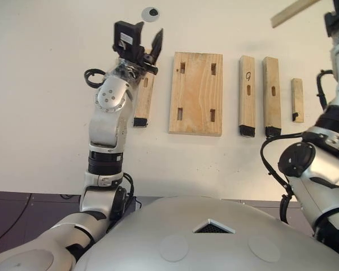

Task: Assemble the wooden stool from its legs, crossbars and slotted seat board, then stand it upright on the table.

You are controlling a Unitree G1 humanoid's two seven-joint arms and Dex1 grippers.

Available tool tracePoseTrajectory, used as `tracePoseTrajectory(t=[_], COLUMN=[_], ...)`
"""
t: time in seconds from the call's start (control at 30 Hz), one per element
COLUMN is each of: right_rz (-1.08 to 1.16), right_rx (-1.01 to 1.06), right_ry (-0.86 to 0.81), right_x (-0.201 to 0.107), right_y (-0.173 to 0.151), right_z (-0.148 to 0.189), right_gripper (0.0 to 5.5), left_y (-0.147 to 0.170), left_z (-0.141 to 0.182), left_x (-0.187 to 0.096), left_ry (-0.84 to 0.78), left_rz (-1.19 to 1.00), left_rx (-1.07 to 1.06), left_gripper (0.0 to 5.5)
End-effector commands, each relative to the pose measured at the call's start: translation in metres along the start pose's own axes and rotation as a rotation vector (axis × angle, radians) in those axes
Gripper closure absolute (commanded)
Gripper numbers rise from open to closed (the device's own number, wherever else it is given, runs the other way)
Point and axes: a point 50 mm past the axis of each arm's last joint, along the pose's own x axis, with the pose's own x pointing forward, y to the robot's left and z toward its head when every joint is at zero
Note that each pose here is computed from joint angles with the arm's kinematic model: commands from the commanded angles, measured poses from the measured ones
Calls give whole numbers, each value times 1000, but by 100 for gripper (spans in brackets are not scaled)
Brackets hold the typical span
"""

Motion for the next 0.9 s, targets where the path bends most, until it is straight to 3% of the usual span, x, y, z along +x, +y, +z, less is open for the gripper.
tracePoseTrajectory(t=[0.03, 0.37, 0.5, 0.7, 0.9], right_rz=[-45, -144, -117, 22, -83], right_rx=[41, 19, -53, -206, -274], right_ry=[27, 115, 153, 149, 149], right_x=[-32, -64, -72, -67, -75], right_y=[-15, -31, -24, 13, -2], right_z=[-1, -14, -13, -3, -8], right_gripper=[511, 511, 511, 511, 511], left_y=[19, 35, 36, 32, 32], left_z=[-12, -19, -24, -29, -31], left_x=[-8, -21, -26, -28, -29], left_ry=[41, 53, 55, 46, 41], left_rz=[136, 244, 285, 318, 333], left_rx=[-63, -73, -84, -109, -114], left_gripper=[372, 543, 550, 550, 550])
